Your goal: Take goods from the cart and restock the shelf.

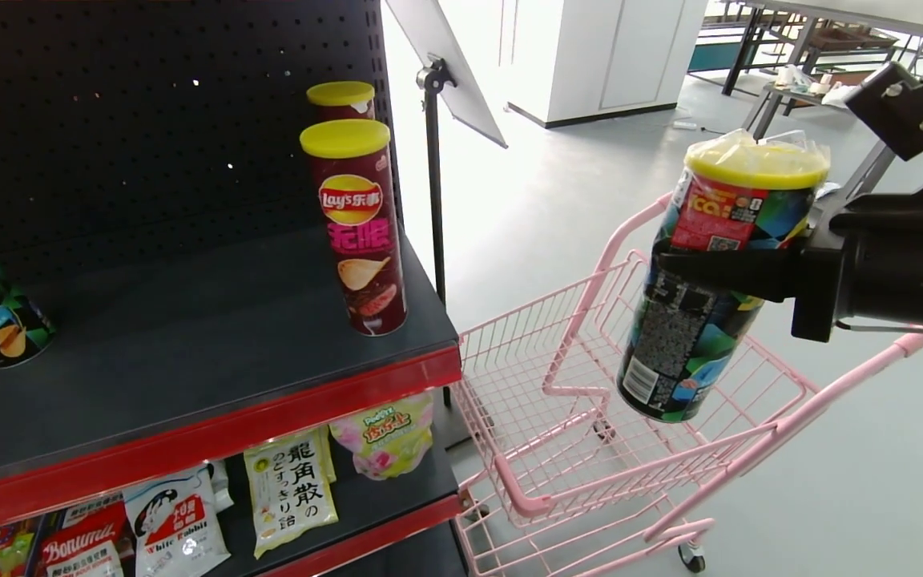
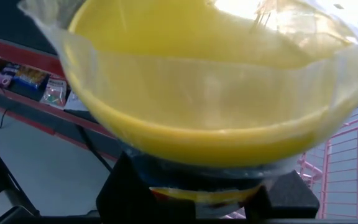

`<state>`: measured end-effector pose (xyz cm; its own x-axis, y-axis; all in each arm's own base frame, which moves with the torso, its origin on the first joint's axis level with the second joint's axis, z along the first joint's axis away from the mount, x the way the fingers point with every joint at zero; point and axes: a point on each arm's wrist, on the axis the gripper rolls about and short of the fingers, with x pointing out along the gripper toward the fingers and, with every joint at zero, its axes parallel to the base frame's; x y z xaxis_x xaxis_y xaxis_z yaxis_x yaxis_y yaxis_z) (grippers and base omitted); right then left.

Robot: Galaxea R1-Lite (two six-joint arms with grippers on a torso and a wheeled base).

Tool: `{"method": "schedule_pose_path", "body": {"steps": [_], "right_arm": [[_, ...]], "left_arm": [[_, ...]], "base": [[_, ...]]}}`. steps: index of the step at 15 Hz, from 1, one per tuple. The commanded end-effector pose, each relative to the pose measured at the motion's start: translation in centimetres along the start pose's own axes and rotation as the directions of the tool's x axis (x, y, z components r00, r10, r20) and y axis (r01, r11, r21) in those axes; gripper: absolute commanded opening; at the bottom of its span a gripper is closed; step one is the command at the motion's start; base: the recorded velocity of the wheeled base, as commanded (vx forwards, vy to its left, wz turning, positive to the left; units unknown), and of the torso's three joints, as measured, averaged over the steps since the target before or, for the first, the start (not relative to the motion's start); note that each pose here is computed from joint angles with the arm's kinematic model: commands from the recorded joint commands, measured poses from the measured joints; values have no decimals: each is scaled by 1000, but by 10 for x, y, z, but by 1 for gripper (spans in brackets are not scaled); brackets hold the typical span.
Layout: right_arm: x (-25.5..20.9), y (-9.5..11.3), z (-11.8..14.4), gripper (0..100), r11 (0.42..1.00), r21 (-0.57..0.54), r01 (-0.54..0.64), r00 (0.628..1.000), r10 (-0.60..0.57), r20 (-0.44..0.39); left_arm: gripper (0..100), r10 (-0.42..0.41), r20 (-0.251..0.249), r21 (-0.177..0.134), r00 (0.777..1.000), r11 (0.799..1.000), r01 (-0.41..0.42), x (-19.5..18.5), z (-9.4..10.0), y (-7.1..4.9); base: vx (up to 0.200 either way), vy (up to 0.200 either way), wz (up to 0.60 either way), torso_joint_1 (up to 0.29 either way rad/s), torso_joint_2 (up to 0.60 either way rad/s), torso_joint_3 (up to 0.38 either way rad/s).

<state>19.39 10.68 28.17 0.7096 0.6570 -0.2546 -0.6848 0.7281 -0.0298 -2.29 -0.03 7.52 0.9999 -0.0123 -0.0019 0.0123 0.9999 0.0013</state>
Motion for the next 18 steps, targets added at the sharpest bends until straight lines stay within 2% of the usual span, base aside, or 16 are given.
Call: {"method": "schedule_pose_path", "body": {"steps": [1, 3, 12, 14, 18], "right_arm": [[1, 0, 0, 0, 1000, -6, 1, 1000, -1, -2], [0, 0, 0, 0, 1000, -28, 2, 1000, -2, 0], [-2, 0, 1, 0, 1000, -30, 4, 1000, -4, 8], [-3, 0, 1, 0, 1000, -30, 4, 1000, -4, 10], [-1, 0, -1, 0, 999, -28, 26, 1000, -26, -2]], "left_arm": [[100, 0, -1, -1, 1000, 1000, 0, 0, 0, 0], [100, 0, -1, -1, 1000, 1000, 0, 0, 0, 0], [100, 0, -1, -1, 1000, 1000, 0, 0, 0, 0], [100, 0, -1, -1, 1000, 1000, 0, 0, 0, 0], [100, 0, -1, -1, 1000, 1000, 0, 0, 0, 0]], "base": [[0, 0, 0, 222, -564, -359], [0, 0, 0, 173, -422, -249], [-200, 0, 0, 17, -22, -16], [0, 0, 0, 0, 0, 0], [0, 0, 600, -4, 0, 7]]}}
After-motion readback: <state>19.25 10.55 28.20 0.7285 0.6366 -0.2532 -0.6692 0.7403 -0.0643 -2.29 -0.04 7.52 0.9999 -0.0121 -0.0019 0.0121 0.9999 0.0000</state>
